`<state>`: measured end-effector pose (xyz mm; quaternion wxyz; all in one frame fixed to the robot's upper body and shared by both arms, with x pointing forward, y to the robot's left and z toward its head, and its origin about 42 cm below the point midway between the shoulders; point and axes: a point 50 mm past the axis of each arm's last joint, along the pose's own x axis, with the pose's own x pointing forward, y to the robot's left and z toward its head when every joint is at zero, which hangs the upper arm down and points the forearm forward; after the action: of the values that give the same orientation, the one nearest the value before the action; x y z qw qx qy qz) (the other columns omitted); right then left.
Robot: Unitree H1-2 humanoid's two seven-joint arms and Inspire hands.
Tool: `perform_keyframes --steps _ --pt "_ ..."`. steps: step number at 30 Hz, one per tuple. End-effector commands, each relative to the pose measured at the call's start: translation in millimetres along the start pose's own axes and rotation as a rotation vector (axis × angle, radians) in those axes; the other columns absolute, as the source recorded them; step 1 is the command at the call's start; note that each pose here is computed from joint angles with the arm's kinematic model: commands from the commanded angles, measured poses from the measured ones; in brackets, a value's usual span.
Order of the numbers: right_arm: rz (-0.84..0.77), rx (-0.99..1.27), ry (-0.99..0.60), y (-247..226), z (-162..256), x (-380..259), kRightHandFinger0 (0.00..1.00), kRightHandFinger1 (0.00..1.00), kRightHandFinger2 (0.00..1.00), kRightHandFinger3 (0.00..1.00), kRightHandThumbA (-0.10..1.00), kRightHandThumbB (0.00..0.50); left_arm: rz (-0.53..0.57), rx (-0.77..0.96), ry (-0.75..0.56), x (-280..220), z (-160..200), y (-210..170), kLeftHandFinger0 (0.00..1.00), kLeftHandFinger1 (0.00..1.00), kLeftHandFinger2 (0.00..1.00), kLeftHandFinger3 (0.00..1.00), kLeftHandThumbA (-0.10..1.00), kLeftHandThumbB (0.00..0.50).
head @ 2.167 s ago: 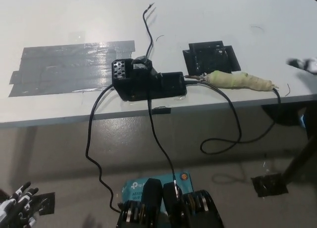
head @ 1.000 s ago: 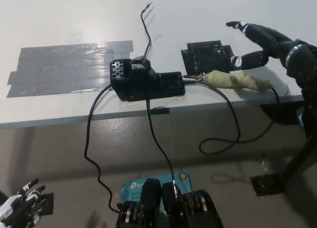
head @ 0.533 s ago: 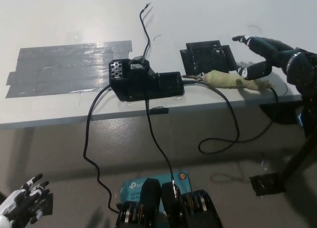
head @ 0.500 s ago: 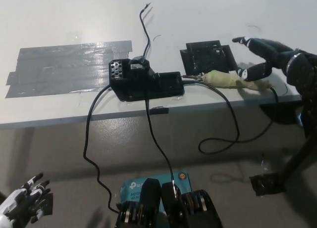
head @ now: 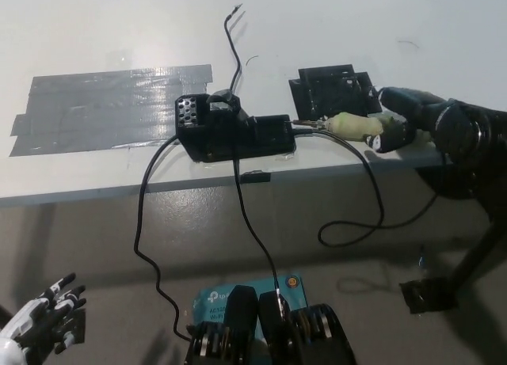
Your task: The robot uses its right hand to grab and lift the soldering gun kept on the middle of the table and puts it in its base
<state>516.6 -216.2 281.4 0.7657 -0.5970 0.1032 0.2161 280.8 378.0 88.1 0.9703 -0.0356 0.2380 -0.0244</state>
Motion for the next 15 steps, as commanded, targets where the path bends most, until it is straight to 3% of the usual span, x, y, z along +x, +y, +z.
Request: perform_keyframes --steps 1,6,8,12,15 --pt "-0.079 -0.044 0.033 -19.2 -16.7 -4.7 1.0 1.0 1.0 1.0 0.44 0.321 -0.02 0.043 -0.018 -2.5 14.0 2.3 1.0 1.0 1.0 1.0 0.4 0.018" --pt "-0.106 -0.041 0.072 -26.3 -32.6 -5.1 1.0 1.0 1.0 1.0 0.41 0.305 -0.036 0.057 -0.023 -2.2 16.5 -1.1 1.0 1.0 1.0 1.0 0.38 0.034" --pt "-0.107 -0.043 0.053 -31.4 -26.8 -4.5 1.0 1.0 1.0 1.0 0.43 0.308 -0.042 0.057 -0.023 -0.9 16.7 -2.0 0.97 1.0 1.0 1.0 0.37 0.048" --pt "-0.117 -0.081 0.007 -32.8 -8.2 1.7 1.0 1.0 1.0 1.0 0.46 0.317 -0.049 0.064 -0.02 0.9 16.6 -5.2 1.0 1.0 1.0 1.0 0.35 0.016" --pt "-0.118 -0.098 -0.027 -29.2 8.7 5.4 1.0 1.0 1.0 1.0 0.46 0.32 -0.058 0.06 -0.021 1.1 15.8 -7.7 1.0 1.0 1.0 1.0 0.32 0.022"
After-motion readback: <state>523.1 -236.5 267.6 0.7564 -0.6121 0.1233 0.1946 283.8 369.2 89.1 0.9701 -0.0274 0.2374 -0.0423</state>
